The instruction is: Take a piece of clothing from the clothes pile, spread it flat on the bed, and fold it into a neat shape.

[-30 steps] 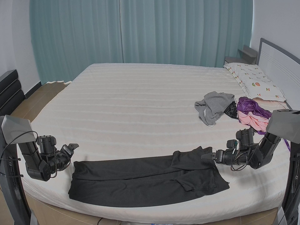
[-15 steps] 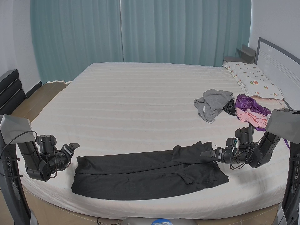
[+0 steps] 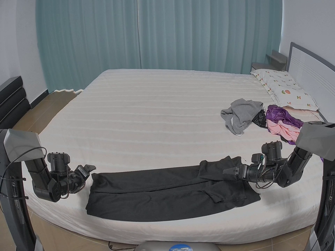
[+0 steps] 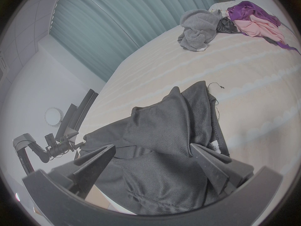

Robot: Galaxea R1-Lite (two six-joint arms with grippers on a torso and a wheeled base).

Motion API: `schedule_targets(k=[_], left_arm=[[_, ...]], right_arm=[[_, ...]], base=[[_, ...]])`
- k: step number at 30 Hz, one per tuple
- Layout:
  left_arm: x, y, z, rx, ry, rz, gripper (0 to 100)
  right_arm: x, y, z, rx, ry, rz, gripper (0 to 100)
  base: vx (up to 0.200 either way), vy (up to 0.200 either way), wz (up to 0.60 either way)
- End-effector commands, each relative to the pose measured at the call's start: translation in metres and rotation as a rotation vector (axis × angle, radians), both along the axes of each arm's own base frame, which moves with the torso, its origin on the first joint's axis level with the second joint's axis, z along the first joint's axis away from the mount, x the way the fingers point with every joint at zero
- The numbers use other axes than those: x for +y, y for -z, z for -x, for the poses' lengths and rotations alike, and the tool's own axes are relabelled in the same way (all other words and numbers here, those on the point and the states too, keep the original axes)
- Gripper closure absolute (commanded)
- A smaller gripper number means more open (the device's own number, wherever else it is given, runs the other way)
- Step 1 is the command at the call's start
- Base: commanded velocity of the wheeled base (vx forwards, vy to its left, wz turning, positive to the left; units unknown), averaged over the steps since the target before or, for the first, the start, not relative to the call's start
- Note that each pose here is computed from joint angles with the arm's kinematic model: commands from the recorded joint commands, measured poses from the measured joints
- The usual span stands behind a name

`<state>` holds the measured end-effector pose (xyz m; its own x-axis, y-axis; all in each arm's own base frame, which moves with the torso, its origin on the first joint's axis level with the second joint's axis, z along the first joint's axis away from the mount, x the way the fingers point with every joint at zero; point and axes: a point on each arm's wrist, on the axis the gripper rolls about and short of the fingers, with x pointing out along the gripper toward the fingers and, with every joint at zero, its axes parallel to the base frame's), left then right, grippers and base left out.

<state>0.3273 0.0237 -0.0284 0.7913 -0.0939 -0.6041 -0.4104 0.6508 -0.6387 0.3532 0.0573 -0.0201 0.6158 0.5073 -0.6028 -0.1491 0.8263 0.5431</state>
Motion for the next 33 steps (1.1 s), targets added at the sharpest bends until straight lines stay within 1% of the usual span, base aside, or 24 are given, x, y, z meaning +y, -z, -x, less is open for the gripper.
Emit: schedule_targets(k=[1, 4, 11, 27, 31, 33], left_arm=[[-0.010, -0.005, 0.014, 0.013, 0.027, 0.002, 0], [-0.016, -0.010, 0.017, 0.005, 0.042, 0.006, 0], [-0.028, -0.008, 0.022, 0.024, 0.075, -0.001, 0], [-0.027, -0.011, 0.025, 0.023, 0.068, 0.001, 0], [-0.027, -0.011, 0.026, 0.024, 0.068, 0.001, 0], [-0.027, -0.011, 0.026, 0.024, 0.067, 0.002, 0]], right_arm=[[0.001, 0.002, 0.000, 0.003, -0.001, 0.001, 0], [0.001, 0.002, 0.000, 0.005, -0.001, 0.001, 0], [0.001, 0.001, 0.000, 0.000, -0.001, 0.001, 0], [0.000, -0.004, -0.002, -0.016, 0.001, -0.002, 0], [-0.003, -0.006, -0.004, -0.028, 0.015, 0.000, 0], [-0.005, -0.008, -0.009, -0.051, 0.035, 0.009, 0]], base=[[0.000, 0.000, 0.00], [0.000, 0.000, 0.00], [0.000, 0.000, 0.00], [0.000, 0.000, 0.00], [0.000, 0.000, 0.00], [-0.200, 0.000, 0.00]])
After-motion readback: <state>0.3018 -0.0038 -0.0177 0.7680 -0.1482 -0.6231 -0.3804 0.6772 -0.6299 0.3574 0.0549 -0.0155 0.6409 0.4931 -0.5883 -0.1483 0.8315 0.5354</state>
